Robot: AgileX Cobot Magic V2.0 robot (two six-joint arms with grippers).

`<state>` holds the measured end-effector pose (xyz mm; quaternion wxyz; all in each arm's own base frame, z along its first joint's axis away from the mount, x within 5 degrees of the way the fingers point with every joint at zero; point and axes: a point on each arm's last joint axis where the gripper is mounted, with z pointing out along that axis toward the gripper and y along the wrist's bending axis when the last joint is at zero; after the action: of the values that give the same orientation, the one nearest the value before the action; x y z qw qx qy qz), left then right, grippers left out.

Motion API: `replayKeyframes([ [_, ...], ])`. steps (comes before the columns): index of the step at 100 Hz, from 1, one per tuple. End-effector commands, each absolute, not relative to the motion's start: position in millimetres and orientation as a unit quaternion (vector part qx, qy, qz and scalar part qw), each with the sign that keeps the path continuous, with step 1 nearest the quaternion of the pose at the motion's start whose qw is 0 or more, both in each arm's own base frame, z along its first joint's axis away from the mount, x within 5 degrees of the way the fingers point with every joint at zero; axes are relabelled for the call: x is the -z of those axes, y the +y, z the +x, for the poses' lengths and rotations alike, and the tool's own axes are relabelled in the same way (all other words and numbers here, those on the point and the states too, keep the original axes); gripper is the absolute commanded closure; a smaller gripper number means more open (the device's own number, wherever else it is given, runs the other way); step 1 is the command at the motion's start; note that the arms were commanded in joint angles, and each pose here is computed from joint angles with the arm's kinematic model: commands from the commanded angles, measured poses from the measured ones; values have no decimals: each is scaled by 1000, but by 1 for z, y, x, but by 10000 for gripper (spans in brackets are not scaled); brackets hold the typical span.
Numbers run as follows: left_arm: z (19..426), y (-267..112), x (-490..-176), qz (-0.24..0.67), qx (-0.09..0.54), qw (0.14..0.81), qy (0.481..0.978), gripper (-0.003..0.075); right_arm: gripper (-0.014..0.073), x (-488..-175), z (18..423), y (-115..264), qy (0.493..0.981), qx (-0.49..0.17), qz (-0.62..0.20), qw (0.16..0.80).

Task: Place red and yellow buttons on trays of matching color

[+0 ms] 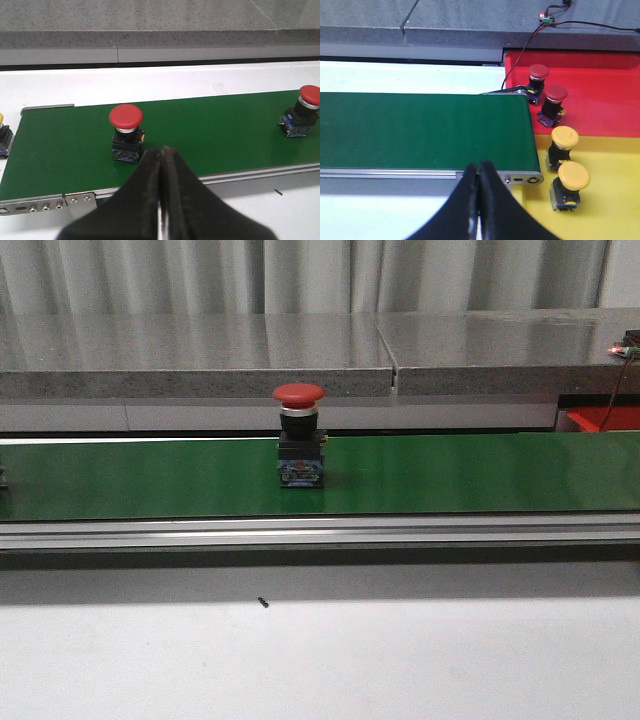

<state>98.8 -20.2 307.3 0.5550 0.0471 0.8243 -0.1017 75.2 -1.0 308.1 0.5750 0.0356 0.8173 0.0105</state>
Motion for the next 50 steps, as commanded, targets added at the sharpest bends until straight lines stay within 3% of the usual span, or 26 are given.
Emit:
replayKeyframes([
  [1,100,-20,-322,35,106,596,795,741,662,-322,76,-1,788,-9,35,615],
  [50,100,-20,-322,35,106,596,795,741,659,-355,127,4,817,-40,9,576],
])
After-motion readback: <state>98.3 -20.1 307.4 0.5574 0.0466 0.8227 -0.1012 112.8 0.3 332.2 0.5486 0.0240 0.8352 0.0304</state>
